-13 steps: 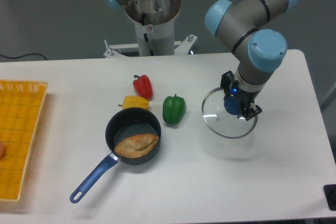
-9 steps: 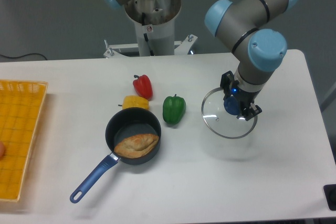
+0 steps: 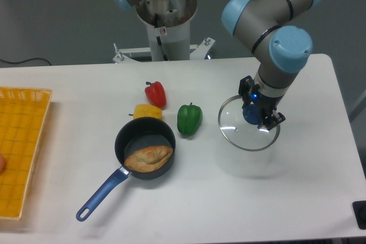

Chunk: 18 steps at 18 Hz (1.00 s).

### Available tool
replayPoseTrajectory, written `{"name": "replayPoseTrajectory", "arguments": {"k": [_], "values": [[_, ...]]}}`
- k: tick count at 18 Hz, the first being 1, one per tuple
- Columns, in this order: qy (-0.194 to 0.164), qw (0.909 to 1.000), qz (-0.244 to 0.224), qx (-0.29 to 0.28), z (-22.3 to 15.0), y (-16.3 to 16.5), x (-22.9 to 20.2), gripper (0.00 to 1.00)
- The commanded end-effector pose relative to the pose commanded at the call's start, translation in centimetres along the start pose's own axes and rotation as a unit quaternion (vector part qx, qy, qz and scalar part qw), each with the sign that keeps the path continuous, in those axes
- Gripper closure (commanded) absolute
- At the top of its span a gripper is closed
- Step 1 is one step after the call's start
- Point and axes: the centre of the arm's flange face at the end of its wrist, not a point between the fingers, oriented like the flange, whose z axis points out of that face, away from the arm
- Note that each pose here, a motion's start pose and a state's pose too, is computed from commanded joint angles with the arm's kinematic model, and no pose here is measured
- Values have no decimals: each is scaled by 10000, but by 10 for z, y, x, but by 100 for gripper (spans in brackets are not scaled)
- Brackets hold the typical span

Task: Close the pot lid
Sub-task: 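Lift the glass lid by its knob with the gripper, then carry the glass lid over the blue saucepan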

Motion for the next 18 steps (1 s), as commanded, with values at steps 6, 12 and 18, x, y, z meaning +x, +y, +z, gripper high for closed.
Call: {"name": "replayPoseTrajectory", "arguments": {"k": [6,12,18], "values": [[-1,9998,-191,-24,-2,-46,16,40],[37,9994,-340,-96,2,-98,37,40],[-48,9992,-184,-357,-8,-126,64,40]]}}
